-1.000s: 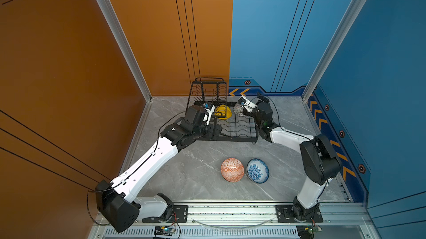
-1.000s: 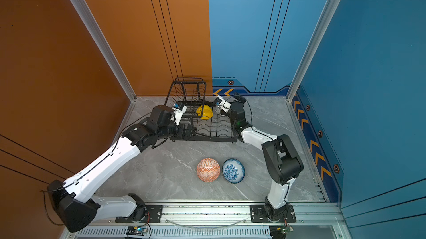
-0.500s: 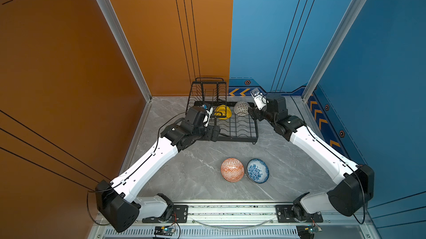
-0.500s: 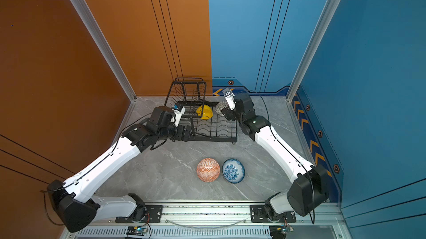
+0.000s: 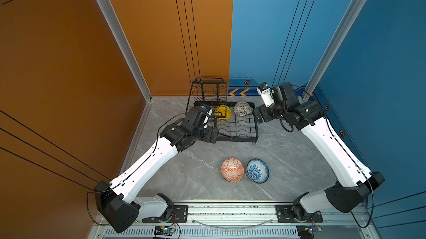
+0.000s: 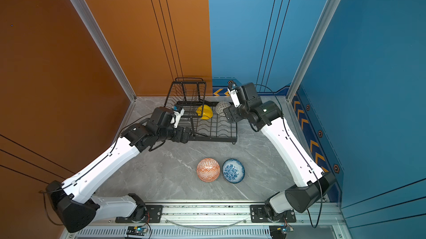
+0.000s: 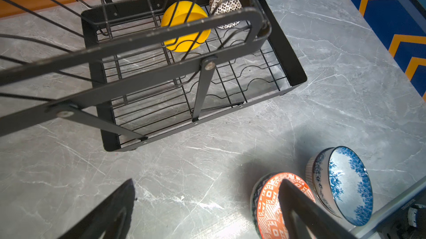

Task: Load the bowls into the dish rack
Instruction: 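Move the left gripper down to the orange-red patterned bowl on the table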

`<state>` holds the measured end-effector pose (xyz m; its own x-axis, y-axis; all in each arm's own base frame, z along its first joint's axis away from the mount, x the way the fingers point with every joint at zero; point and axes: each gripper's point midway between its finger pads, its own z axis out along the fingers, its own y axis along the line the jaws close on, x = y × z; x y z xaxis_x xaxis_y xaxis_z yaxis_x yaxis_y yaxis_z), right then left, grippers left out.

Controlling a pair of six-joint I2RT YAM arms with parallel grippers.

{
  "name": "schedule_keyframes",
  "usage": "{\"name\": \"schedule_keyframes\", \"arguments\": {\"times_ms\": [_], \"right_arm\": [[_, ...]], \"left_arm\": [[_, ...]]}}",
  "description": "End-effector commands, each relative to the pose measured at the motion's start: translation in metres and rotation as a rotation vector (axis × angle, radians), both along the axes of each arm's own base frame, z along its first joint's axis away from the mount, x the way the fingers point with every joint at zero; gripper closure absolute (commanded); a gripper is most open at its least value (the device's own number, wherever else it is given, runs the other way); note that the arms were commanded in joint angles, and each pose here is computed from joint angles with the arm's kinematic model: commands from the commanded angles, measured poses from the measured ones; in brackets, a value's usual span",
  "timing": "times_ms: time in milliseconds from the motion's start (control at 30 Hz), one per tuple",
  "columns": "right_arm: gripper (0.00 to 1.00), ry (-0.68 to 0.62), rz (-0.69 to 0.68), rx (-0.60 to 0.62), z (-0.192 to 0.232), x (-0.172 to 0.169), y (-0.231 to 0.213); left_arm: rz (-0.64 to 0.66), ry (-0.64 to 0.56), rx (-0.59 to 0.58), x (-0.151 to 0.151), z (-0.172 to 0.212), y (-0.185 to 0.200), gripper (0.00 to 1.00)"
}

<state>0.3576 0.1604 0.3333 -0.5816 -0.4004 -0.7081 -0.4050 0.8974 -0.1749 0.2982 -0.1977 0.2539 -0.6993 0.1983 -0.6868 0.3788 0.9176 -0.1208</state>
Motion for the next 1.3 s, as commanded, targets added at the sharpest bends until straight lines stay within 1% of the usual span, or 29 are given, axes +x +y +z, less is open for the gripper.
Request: {"name": "schedule_keyframes", "arguments": {"times_ms": [0, 67, 200, 367, 433, 467, 567, 667, 833, 933, 1133, 1200, 1267], "right_arm": [[0.0, 0.111, -0.057, -0.06, -0.025, -0.007, -0.011], [0.0, 0.144, -0.065, -0.081, -0.036, -0.005, -0.011], [0.0, 0.165, -0.058, -0.091, -0.045, -0.006, -0.005], [0.0, 0.161, -0.048, -0.105, -0.045, -0.006, -0.002], [0.0, 0.163, -0.049, -0.109, -0.047, -0.007, -0.002], [0.0, 0.165, -0.048, -0.112, -0.048, -0.008, -0.002], [0.0, 0.172, -0.051, -0.115, -0.052, -0.012, -0.001], [0.0, 0.172, -0.059, -0.119, -0.055, -0.014, -0.002], [0.0, 0.173, -0.066, -0.115, -0.06, -0.016, -0.001], [0.0, 0.175, -0.064, -0.121, -0.061, -0.016, -0.001], [0.0, 0.173, -0.067, -0.129, -0.066, -0.015, -0.003], [0.0, 0.172, -0.069, -0.127, -0.068, -0.014, -0.003], [0.0, 0.175, -0.067, -0.126, -0.069, -0.014, -0.002]], "left_arm": [[0.001, 0.016, 0.008, -0.018, 0.001, 0.004, 0.02], [-0.006, 0.041, -0.005, -0.027, -0.007, 0.002, 0.02], [-0.002, 0.097, 0.001, -0.047, -0.031, 0.002, 0.02], [0.012, 0.15, 0.022, -0.065, -0.06, 0.0, 0.02], [0.002, 0.156, 0.009, -0.07, -0.066, -0.008, 0.02], [-0.003, 0.177, 0.006, -0.074, -0.078, -0.011, 0.02], [-0.032, 0.221, -0.036, -0.081, -0.096, -0.03, 0.02], [-0.056, 0.268, -0.026, -0.088, -0.113, -0.046, 0.02], [-0.094, 0.3, -0.025, -0.092, -0.13, -0.069, 0.02], [-0.095, 0.318, -0.011, -0.093, -0.14, -0.073, 0.0], [-0.091, 0.336, 0.01, -0.094, -0.154, -0.079, 0.12], [-0.093, 0.347, 0.021, -0.095, -0.16, -0.081, 0.25], [-0.096, 0.351, 0.032, -0.095, -0.163, -0.084, 0.34]]}}
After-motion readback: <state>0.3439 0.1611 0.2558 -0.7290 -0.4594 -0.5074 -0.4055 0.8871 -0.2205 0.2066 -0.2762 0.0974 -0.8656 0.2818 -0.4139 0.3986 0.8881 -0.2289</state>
